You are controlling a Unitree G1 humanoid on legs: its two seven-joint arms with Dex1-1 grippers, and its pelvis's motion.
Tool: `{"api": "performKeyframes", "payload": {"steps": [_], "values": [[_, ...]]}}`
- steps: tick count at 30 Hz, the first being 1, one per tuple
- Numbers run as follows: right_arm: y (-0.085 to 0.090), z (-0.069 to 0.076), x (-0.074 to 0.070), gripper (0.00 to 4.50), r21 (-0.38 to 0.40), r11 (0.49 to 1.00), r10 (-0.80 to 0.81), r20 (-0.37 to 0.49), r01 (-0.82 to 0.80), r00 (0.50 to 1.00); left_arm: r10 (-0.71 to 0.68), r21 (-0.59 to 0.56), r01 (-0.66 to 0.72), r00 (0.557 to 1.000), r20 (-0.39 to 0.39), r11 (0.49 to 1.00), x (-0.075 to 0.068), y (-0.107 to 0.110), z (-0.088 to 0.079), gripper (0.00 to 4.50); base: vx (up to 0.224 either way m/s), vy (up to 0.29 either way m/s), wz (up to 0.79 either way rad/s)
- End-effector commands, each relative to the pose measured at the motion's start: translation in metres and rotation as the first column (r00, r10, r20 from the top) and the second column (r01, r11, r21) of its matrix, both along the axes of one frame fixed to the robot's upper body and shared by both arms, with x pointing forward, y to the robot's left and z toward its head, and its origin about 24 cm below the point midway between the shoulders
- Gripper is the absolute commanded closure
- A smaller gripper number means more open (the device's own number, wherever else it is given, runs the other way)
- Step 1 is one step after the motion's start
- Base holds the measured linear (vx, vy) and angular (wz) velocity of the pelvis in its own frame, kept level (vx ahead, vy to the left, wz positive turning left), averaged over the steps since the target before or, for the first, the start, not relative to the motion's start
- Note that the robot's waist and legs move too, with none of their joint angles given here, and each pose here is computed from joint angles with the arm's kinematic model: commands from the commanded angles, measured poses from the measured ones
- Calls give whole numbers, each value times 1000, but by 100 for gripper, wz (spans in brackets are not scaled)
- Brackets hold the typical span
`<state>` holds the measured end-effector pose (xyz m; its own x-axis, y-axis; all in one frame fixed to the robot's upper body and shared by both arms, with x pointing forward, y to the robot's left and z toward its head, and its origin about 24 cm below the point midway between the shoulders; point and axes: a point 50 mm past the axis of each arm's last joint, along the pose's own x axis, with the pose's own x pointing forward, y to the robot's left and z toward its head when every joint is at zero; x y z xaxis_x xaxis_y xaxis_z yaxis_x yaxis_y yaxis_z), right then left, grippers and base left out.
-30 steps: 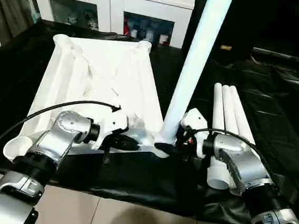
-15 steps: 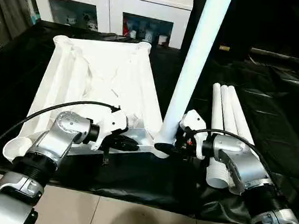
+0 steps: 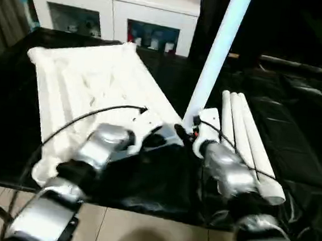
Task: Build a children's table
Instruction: Rotate leg to tighten
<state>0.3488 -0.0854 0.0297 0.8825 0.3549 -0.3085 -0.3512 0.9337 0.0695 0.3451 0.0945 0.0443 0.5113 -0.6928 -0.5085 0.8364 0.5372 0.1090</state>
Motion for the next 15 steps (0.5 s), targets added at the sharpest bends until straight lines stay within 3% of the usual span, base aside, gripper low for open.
{"api": "performKeyframes", "payload": {"steps": [1,3,6,9,13,15], "values": [[7,-22,-11,119,-2,1000,29,-97,-29,995,18,37,-17,999,-31,999,-3,-4,-10,450,0,0,0],[8,-12,-8,105,43,996,79,-46,-77,996,8,48,-7,1000,-12,999,-2,2,-9,450,0,0,0],[3,-5,-5,78,-13,994,109,12,-109,994,1,48,-1,1000,-8,999,-2,9,-8,450,0,0,0],[-5,2,-3,70,-7,985,172,40,-172,984,-23,65,24,1000,-12,998,-3,19,-7,450,0,0,0],[-19,12,-5,70,-41,948,317,72,-315,946,-97,56,98,995,-19,994,-8,32,-5,450,0,0,0],[-28,17,-10,70,-60,903,429,70,-425,901,-193,30,193,981,-22,981,-14,38,-2,450,0,0,0]]}}
